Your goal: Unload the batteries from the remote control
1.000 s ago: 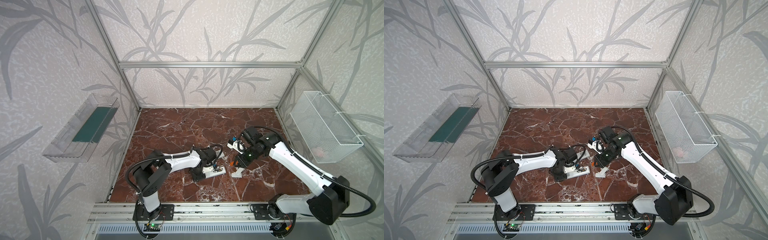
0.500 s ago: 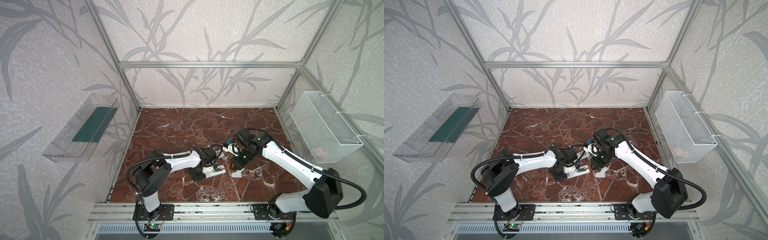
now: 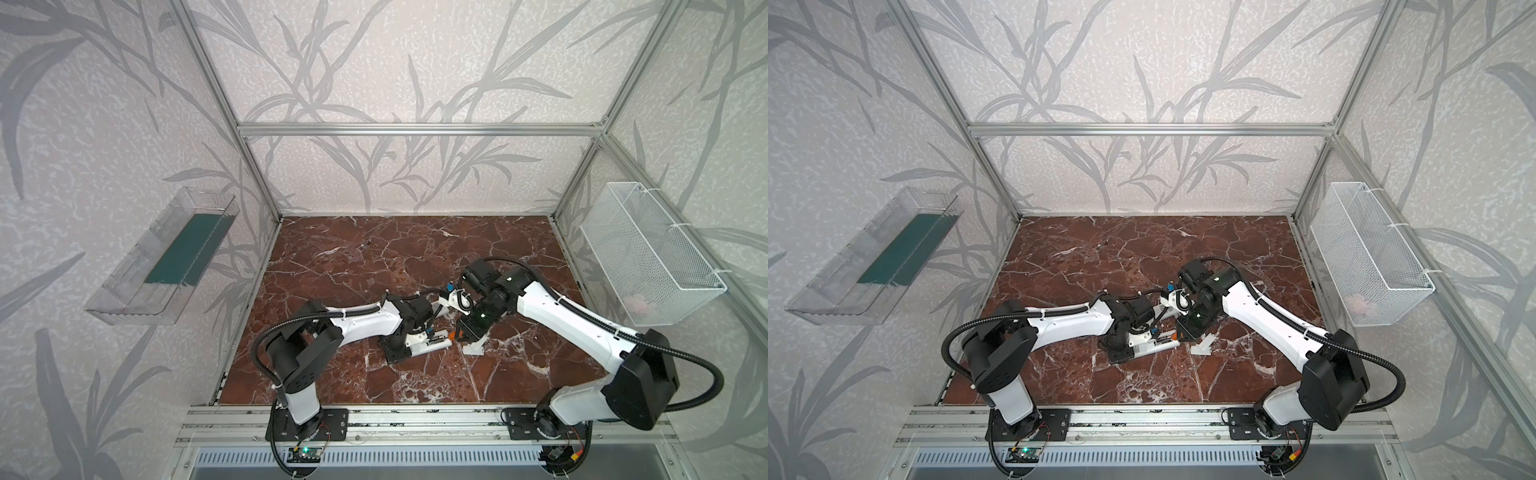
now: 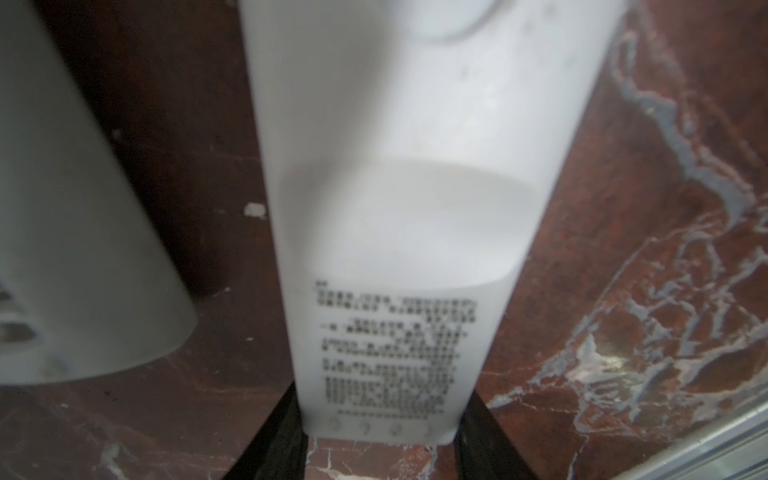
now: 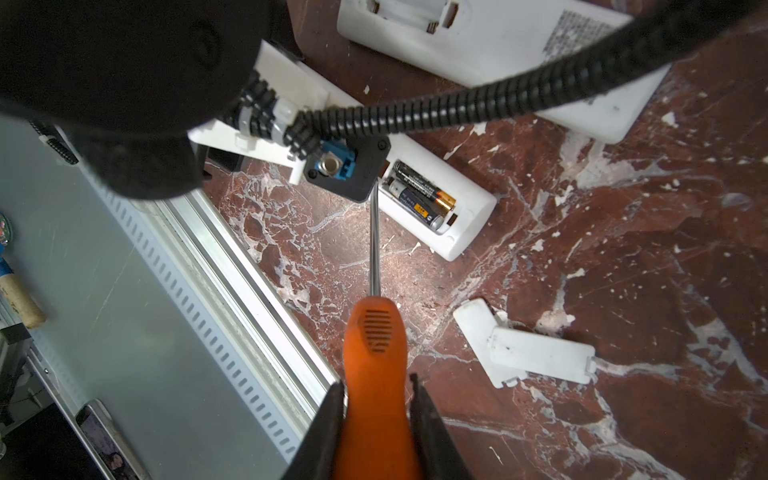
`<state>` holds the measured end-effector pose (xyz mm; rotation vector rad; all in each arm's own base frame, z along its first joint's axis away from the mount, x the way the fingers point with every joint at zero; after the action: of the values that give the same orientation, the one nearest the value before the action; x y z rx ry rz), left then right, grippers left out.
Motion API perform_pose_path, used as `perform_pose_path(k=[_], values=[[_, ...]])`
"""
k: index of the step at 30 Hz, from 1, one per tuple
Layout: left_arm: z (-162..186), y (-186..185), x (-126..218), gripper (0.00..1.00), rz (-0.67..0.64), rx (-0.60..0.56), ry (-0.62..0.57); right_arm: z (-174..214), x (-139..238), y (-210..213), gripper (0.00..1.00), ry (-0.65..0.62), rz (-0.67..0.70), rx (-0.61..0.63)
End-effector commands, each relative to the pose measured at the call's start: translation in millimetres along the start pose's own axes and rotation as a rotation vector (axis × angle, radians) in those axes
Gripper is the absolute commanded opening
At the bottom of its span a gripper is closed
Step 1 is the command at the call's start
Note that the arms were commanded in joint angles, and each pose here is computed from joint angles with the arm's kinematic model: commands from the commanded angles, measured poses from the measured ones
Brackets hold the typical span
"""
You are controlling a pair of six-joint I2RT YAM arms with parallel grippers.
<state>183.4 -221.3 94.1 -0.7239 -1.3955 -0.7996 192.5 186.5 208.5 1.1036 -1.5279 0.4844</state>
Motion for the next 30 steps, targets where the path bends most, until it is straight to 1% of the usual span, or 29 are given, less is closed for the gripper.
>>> perform_pose_path(k=[1, 3, 8, 14, 20, 30], values=[[1, 1, 2, 0.34, -0.002, 0.007, 0.011, 16, -2, -6, 0.0, 0.136, 0.082, -0.015], [1, 1, 2, 0.31, -0.001, 0.006, 0.012, 18, -1, -7, 0.0, 0.145, 0.093, -0.011], [1, 1, 1, 0.28, -0.004, 0.003, 0.02, 17, -3, -7, 0.0, 0.147, 0.093, -0.007], [2, 2, 0, 0.27, -0.009, 0.002, 0.027, 17, -3, -7, 0.0, 0.162, 0.081, 0.0], [1, 2, -1, 0.25, -0.009, 0.003, 0.034, 23, 5, -7, 0.0, 0.174, 0.112, -0.002], [2, 3, -1, 0.25, -0.017, 0.003, 0.039, 24, 10, -8, 0.0, 0.175, 0.114, -0.003]])
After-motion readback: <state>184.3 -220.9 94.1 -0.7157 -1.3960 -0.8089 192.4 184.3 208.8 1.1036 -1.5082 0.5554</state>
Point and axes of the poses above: each gripper's point midway between its finger pads, its own x axis back along the fingers, its own y axis along the line the jaws close on, z = x × y, the point moved 8 cm from there along x, back along the fingers, and after that the axes turned 13 degrees about x, right-handed, at the moved point
